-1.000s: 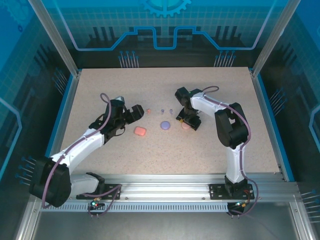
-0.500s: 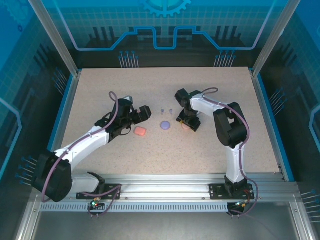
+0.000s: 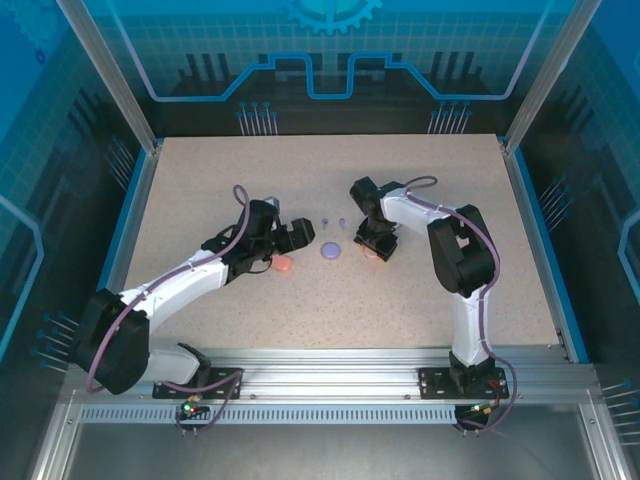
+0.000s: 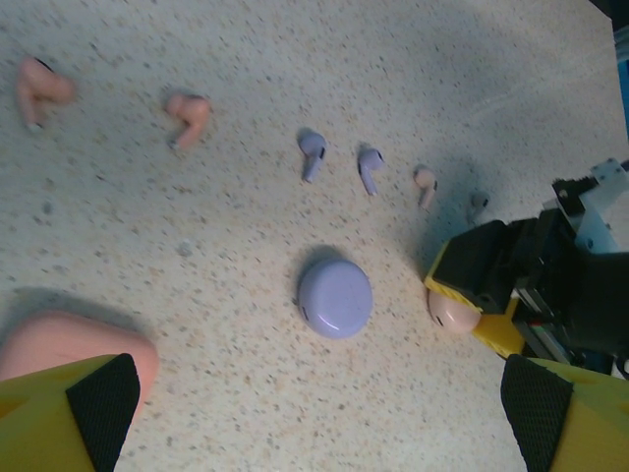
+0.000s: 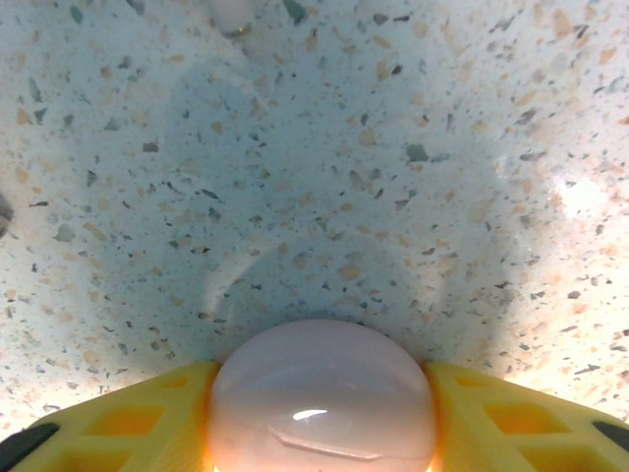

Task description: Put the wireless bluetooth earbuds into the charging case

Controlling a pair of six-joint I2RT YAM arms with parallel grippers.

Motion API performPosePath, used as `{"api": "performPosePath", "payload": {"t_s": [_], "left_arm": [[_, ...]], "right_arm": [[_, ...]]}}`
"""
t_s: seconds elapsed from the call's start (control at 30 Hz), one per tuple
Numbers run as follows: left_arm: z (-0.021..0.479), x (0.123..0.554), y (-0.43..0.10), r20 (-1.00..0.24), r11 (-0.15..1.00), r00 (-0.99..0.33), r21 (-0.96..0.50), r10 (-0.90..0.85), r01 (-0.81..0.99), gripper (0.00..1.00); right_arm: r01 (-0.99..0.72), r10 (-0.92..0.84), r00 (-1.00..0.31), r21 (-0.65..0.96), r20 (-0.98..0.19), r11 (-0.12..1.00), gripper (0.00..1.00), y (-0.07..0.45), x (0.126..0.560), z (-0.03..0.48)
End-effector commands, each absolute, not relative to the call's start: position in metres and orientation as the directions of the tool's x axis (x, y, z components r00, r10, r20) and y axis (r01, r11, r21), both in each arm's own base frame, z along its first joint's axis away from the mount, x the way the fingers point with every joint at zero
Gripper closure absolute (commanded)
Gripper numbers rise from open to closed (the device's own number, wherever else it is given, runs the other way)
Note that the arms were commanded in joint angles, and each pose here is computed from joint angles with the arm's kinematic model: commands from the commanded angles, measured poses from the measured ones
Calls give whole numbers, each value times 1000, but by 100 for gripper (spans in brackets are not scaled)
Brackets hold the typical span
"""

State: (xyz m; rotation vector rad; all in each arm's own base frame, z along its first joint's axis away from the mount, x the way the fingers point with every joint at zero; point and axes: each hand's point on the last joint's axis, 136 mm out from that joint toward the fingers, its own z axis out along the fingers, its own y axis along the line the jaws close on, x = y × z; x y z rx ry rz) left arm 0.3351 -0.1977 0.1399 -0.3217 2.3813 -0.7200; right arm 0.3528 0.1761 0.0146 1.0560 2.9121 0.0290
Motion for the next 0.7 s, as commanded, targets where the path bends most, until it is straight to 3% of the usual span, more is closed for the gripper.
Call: {"api": "performPosePath", "payload": {"t_s": [0.0,0.33,0.67], "left_arm": [[149,332,-222,-470,757,-782,-654,-410,-4,1],[144,314,-254,-425,661,-783,-750,-455,22,1],[124,302,-303,-516,635,-752,-753,-410,171,1]], "right_arm": [[636,636,-772,16,11,772,49,180,335,-2],[629,632,-775,83,-2,773,50,178,329,15],[642,651,-759,179,12,745,52,177,330,39]]}}
